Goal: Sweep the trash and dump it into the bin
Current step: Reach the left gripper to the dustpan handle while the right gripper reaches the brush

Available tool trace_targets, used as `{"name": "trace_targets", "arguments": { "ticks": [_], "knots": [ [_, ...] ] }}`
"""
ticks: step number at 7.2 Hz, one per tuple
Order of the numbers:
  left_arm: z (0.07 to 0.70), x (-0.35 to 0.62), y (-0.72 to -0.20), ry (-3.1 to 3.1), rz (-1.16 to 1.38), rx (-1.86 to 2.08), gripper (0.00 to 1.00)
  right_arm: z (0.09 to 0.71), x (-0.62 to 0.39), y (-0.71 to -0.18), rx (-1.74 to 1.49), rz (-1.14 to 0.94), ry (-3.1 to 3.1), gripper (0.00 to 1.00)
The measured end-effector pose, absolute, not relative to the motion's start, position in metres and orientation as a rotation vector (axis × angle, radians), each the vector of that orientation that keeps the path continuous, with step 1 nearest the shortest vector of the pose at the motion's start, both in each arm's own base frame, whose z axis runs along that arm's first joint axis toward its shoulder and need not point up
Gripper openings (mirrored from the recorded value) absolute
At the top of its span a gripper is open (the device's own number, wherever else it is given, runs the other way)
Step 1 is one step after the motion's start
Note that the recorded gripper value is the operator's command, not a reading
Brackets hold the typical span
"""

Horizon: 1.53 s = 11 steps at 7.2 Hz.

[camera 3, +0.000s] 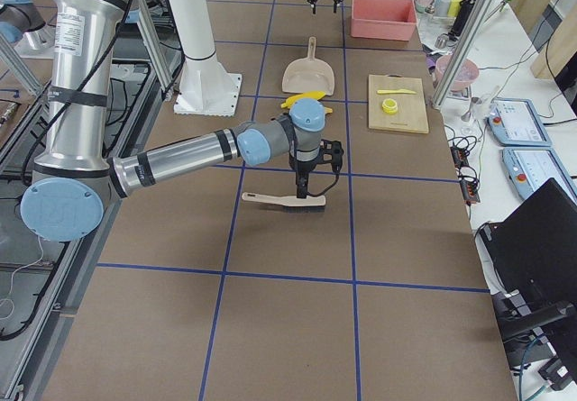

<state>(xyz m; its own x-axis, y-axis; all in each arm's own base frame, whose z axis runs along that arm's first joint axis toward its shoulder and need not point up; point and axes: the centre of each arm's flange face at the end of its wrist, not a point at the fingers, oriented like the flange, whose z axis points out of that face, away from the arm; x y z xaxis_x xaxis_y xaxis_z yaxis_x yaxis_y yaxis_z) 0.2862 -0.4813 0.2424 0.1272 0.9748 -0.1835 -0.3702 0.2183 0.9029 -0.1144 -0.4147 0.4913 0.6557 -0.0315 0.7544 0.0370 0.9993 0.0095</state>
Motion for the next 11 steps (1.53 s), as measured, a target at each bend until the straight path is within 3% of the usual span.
{"name": "trace_targets", "arguments": {
  "ticks": [1,4,11],
  "knots": [
    [0.238,0.29,-0.479,0.954,1.167,0.833,0.98,0.496,-0.13,-0.402,-0.01,-0.063,-0.834,0.99],
    [0.227,0.296,-0.473,0.93,1.193,0.937,0.98,0.521,-0.158,-0.355,0.001,0.016,-0.822,1.0],
    [0.321,0.339,-0.465,0.971,1.259,1.035,0.97,0.543,-0.209,-0.298,0.006,0.012,-0.789,0.99]
  ]
}}
